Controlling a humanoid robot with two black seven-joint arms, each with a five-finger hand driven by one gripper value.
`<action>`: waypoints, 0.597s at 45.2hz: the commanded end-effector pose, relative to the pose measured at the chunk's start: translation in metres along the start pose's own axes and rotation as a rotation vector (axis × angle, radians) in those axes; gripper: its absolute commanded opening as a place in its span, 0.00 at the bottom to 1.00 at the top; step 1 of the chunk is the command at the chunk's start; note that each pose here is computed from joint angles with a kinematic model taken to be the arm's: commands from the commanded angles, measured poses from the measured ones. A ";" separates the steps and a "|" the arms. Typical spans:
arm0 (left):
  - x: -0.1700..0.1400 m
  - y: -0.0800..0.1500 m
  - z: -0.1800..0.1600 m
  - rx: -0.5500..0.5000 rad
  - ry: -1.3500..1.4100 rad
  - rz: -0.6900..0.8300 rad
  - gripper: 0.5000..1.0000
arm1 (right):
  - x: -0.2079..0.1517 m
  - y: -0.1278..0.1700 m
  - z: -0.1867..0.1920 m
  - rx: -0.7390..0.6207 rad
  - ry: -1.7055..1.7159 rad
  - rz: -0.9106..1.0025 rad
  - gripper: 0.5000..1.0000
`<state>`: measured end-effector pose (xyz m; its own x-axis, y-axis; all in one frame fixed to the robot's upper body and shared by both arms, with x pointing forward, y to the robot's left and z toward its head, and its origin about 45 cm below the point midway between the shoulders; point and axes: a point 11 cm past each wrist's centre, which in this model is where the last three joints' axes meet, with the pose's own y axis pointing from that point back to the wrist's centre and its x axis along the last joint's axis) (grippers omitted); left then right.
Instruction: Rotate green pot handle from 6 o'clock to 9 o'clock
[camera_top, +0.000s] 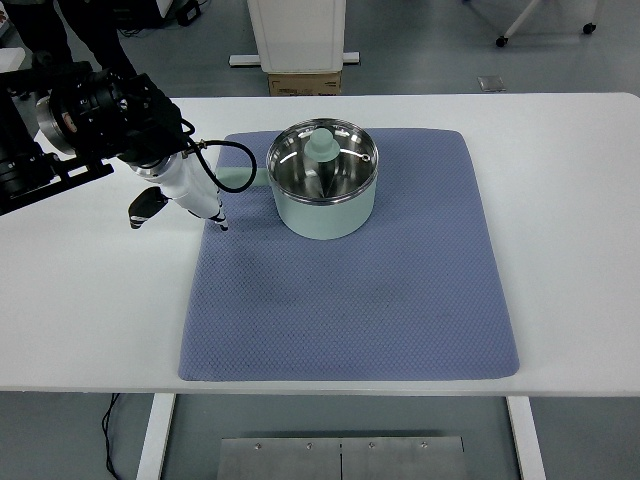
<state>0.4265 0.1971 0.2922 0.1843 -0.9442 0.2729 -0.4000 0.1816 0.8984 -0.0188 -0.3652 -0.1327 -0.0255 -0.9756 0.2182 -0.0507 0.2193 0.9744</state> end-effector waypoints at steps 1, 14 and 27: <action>0.000 -0.001 0.000 0.000 0.001 -0.001 1.00 | 0.000 0.000 0.000 0.000 0.000 0.000 1.00; 0.002 0.002 0.003 -0.009 -0.012 0.005 1.00 | 0.000 0.000 0.000 0.000 0.000 0.000 1.00; 0.016 0.013 0.027 -0.100 -0.076 0.044 1.00 | 0.000 0.000 0.000 0.000 0.000 0.000 1.00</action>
<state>0.4078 0.1815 0.2960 0.1221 -0.9512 0.2833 -0.3365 0.2288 0.9135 -0.0188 -0.3652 -0.1327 -0.0254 -0.9756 0.2182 -0.0507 0.2193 0.9743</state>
